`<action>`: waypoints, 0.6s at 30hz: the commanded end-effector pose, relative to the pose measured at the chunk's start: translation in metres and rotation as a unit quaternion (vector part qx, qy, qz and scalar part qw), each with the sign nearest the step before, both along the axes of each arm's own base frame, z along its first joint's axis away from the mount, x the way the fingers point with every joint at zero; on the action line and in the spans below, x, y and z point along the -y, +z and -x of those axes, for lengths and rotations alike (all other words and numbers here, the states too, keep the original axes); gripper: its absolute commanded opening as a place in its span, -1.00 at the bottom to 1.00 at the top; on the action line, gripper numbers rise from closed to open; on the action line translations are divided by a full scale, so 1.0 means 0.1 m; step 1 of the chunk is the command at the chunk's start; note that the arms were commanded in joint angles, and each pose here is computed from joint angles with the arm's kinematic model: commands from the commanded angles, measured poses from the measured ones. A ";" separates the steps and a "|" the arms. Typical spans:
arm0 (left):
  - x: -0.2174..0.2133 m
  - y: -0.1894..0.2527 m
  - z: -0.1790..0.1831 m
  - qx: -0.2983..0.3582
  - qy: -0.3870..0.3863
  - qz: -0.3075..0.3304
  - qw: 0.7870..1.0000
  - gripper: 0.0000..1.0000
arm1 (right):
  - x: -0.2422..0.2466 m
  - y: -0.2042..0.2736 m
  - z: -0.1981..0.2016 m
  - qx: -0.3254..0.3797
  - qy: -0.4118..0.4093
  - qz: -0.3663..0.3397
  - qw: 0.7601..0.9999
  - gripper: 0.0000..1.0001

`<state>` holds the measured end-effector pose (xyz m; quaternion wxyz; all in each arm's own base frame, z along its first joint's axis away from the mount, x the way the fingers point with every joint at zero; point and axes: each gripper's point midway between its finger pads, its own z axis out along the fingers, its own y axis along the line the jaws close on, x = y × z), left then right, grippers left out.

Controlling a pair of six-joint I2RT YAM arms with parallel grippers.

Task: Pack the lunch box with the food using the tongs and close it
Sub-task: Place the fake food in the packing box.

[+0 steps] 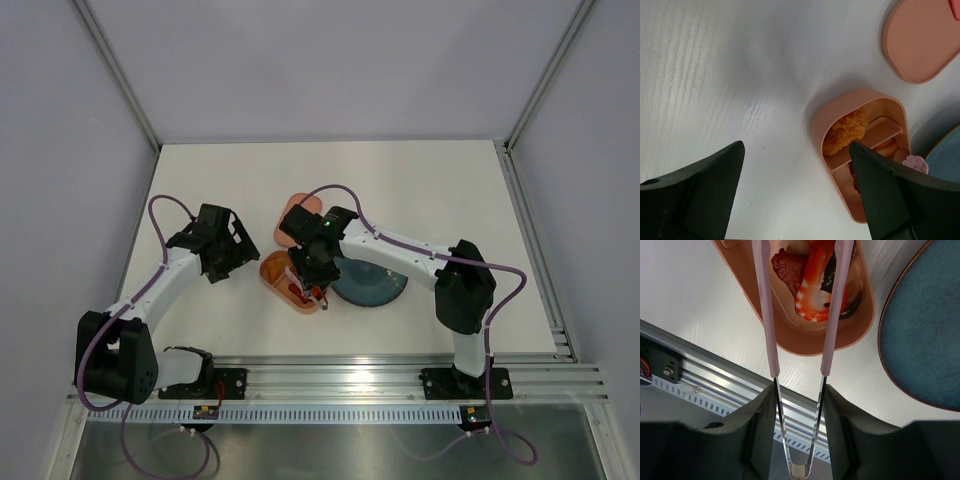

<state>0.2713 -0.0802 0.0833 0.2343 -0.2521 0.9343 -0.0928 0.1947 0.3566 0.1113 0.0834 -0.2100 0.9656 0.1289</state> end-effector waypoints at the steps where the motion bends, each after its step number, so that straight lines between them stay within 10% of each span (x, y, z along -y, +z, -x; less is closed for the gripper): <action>1: 0.02 0.10 -0.08 0.027 0.002 0.006 1.000 0.80 | -0.03 0.32 -0.06 0.041 0.007 -0.021 0.999 -0.07; 18: 0.03 0.16 -0.11 0.032 -0.001 0.007 0.999 0.80 | 0.48 0.65 -0.59 0.114 -0.055 -0.005 0.992 -0.24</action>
